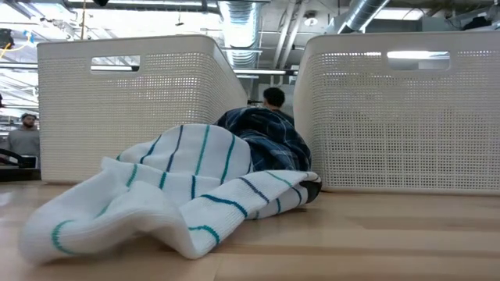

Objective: Sort clothes
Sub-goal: Put the right blue striped sock into the left white laundry bin

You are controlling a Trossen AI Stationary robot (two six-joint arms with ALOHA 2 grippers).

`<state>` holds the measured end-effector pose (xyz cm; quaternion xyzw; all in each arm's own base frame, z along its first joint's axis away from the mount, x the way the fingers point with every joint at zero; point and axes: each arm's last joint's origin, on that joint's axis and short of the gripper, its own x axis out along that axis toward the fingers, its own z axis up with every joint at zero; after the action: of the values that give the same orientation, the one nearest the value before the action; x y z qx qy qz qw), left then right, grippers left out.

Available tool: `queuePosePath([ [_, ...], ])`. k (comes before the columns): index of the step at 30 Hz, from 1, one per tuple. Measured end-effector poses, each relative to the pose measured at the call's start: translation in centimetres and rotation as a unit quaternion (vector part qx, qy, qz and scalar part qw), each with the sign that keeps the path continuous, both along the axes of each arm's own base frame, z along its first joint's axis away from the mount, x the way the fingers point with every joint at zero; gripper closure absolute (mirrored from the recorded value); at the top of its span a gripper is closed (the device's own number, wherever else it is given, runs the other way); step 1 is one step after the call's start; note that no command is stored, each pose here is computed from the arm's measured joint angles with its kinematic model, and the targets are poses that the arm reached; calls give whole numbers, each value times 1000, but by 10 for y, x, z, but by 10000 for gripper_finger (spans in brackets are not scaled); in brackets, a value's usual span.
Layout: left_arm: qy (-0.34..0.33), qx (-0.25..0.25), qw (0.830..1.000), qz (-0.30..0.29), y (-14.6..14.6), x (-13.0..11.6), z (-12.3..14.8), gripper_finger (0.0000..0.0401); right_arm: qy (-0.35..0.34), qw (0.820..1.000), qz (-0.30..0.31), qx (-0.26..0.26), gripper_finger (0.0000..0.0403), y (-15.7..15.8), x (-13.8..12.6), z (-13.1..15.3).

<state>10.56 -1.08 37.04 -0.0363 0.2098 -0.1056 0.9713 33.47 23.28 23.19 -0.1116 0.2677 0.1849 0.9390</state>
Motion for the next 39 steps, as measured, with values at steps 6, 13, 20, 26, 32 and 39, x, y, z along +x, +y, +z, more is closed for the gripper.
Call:
queuePosePath([
  [6, 9, 5, 999, -39, -13, 24, -3, 193, 11, 1000, 7, 10, 143, 1, 12, -21],
  [13, 43, 17, 996, -82, -34, 52, -14, 193, 15, 1000, 14, 19, 143, 3, 23, -41],
  [20, 58, 42, 992, -107, -59, 67, -23, 193, 34, 999, 3, 5, 143, -2, 32, -62],
  [26, 25, 46, 990, -128, -76, 67, -20, 193, 51, 998, -22, -8, 143, -16, 43, -80],
  [32, 25, 40, 989, -139, -87, 61, -19, 193, 72, 996, -43, -16, 143, -30, 52, -98],
  [39, 24, 44, 989, -139, -98, 54, -20, 193, 116, 991, -65, -4, 154, -36, 52, -111],
])
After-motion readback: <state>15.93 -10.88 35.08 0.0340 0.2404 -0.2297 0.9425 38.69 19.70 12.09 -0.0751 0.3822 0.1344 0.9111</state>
